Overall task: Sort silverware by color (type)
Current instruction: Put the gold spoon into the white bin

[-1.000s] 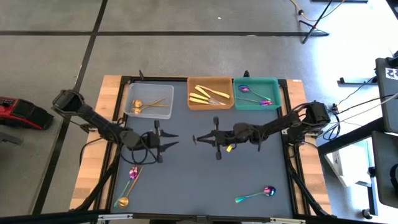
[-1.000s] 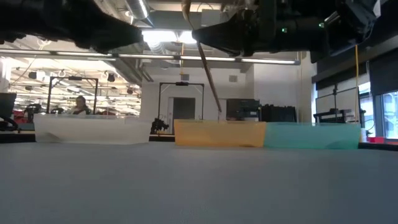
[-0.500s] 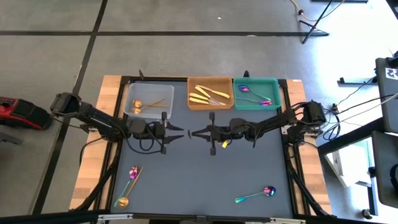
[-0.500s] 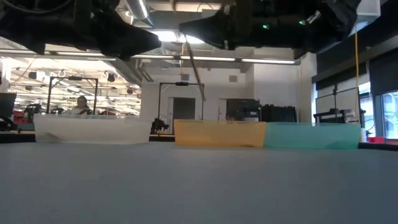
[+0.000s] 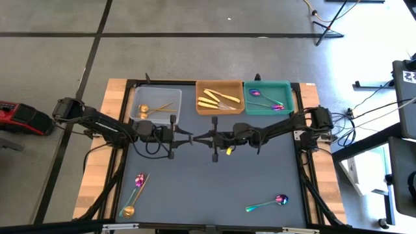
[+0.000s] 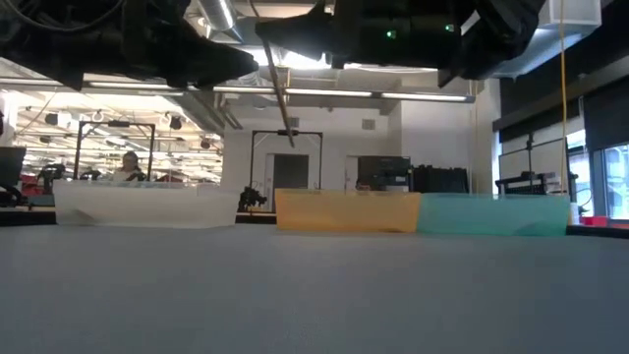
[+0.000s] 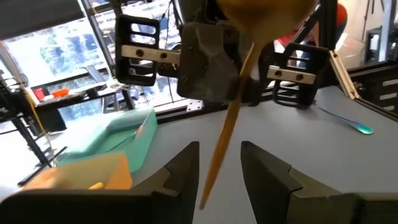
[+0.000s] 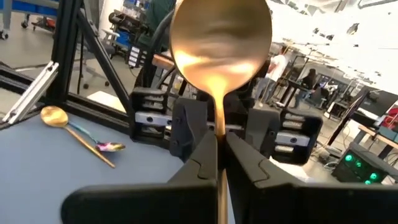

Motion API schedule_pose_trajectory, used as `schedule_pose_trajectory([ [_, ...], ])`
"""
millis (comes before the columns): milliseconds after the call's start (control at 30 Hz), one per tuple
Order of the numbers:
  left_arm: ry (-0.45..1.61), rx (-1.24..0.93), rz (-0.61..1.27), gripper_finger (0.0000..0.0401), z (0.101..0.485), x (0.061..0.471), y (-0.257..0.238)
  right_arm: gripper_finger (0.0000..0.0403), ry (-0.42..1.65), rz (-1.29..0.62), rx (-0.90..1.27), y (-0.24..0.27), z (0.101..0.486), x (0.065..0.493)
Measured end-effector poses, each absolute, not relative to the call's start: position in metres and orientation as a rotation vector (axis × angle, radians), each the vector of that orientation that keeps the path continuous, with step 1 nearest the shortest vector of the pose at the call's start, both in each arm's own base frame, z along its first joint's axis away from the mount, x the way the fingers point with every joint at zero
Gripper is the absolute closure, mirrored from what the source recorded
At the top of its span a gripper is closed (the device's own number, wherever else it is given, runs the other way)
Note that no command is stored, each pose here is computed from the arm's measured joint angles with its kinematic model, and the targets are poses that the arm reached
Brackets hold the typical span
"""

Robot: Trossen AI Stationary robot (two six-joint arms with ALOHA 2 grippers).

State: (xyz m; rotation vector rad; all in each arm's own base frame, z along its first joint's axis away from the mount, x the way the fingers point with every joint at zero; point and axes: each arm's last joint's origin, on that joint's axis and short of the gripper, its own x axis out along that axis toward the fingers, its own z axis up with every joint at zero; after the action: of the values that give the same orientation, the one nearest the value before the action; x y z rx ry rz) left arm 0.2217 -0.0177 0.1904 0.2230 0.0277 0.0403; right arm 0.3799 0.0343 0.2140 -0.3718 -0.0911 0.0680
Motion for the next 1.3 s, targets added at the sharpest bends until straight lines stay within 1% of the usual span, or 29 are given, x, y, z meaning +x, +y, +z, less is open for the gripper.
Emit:
schedule_pose_trajectory([
  [333,0.047,0.174,0.017,0.0288,0.186,0.223,-0.022,0.0398,-0.077,0.079,-0.373,0.036,0.203,0.398],
  [633,0.024,0.162,-0.008,0.0292,0.183,0.226,-0.027,0.0398,-0.080,0.093,-0.369,0.037,0.203,0.398],
  [800,0.008,0.140,-0.024,0.0323,0.181,0.229,-0.029,0.0398,-0.080,0.135,-0.363,0.038,0.203,0.398],
  [967,0.019,0.148,-0.033,0.0380,0.180,0.235,-0.030,0.0397,-0.068,0.140,-0.353,0.038,0.201,0.398],
  [1033,0.023,0.149,-0.036,0.0388,0.179,0.237,-0.030,0.0397,-0.061,0.142,-0.323,0.038,0.200,0.398],
  [1100,0.022,0.148,-0.038,0.0384,0.180,0.237,-0.031,0.0396,-0.057,0.139,-0.284,0.038,0.201,0.398],
  [1200,0.036,0.146,0.003,0.0377,0.179,0.237,-0.029,0.0379,-0.042,0.099,-0.227,0.037,0.200,0.398],
  [1300,0.075,0.149,0.069,0.0378,0.178,0.236,-0.027,0.0341,-0.004,0.043,-0.213,0.036,0.202,0.396],
])
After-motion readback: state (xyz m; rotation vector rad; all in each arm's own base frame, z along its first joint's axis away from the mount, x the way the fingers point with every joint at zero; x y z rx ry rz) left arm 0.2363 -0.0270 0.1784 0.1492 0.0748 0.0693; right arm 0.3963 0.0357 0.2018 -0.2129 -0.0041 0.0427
